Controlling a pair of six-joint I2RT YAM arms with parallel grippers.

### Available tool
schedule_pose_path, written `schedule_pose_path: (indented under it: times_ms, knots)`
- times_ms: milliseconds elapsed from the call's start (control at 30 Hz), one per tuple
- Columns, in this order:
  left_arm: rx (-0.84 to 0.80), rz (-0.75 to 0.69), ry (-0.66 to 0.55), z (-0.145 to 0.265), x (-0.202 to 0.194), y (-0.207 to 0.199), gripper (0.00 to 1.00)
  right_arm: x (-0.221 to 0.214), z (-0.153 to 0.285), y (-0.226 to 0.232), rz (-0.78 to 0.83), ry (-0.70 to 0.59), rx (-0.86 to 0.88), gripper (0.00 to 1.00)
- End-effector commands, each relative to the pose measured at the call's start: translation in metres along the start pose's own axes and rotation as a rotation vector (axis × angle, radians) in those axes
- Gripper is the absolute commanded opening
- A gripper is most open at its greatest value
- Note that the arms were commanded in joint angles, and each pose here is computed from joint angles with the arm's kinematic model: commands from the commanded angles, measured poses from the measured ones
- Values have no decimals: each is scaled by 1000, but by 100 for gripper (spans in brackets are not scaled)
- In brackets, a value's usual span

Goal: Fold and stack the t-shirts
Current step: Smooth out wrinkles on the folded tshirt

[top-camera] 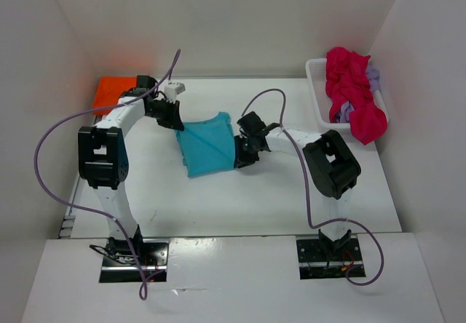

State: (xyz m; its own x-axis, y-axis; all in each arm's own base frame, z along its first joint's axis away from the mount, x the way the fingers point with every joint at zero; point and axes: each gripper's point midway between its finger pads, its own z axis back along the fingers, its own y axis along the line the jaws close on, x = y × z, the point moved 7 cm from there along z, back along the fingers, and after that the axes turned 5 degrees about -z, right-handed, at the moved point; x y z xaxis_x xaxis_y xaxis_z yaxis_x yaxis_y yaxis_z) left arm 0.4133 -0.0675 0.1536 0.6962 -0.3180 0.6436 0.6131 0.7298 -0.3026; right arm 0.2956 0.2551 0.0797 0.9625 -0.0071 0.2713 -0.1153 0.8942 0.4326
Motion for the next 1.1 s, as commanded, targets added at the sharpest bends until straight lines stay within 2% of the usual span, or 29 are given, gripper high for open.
schedule_pose_path:
  times_ms: [0, 100, 133, 200, 233, 267, 333, 500, 600, 767, 867, 1033, 1067]
  knots:
    - [9, 9, 10, -14, -12, 19, 5, 1, 14, 10, 28, -39, 30, 27]
    - [18, 41, 0, -24, -16, 31, 12, 1, 14, 10, 28, -39, 30, 37]
    - [39, 46, -14, -23, -12, 38, 24, 2, 17, 11, 30, -47, 35, 44]
    - [49, 44, -14, -25, -9, 42, 34, 2, 17, 11, 30, -47, 35, 51]
    - [49, 44, -14, -25, -9, 42, 58, 3, 20, 13, 33, -55, 41, 52]
    - [70, 39, -14, -24, -6, 44, 65, 2, 22, 12, 32, -62, 32, 52]
    - [109, 31, -40, -12, 1, 46, 72, 2, 25, 11, 32, -67, 24, 53]
    - [203, 12, -112, 34, 9, 44, 100, 5, 33, 12, 31, -87, -1, 56]
    - [157, -18, -130, 49, 6, 23, 100, 9, 36, 14, 32, -97, -5, 57]
    - [-45, 128, 12, 20, -44, -4, 100, 12, 40, 16, 33, -109, -10, 58]
    - [-141, 188, 46, 2, -64, -13, 100, 12, 40, 15, 33, -114, -18, 58]
    - [-128, 218, 95, -18, -72, -14, 100, 12, 45, 14, 44, -128, -20, 58]
    - [-133, 227, 100, -23, -72, -16, 100, 10, 47, 14, 33, -128, -19, 62]
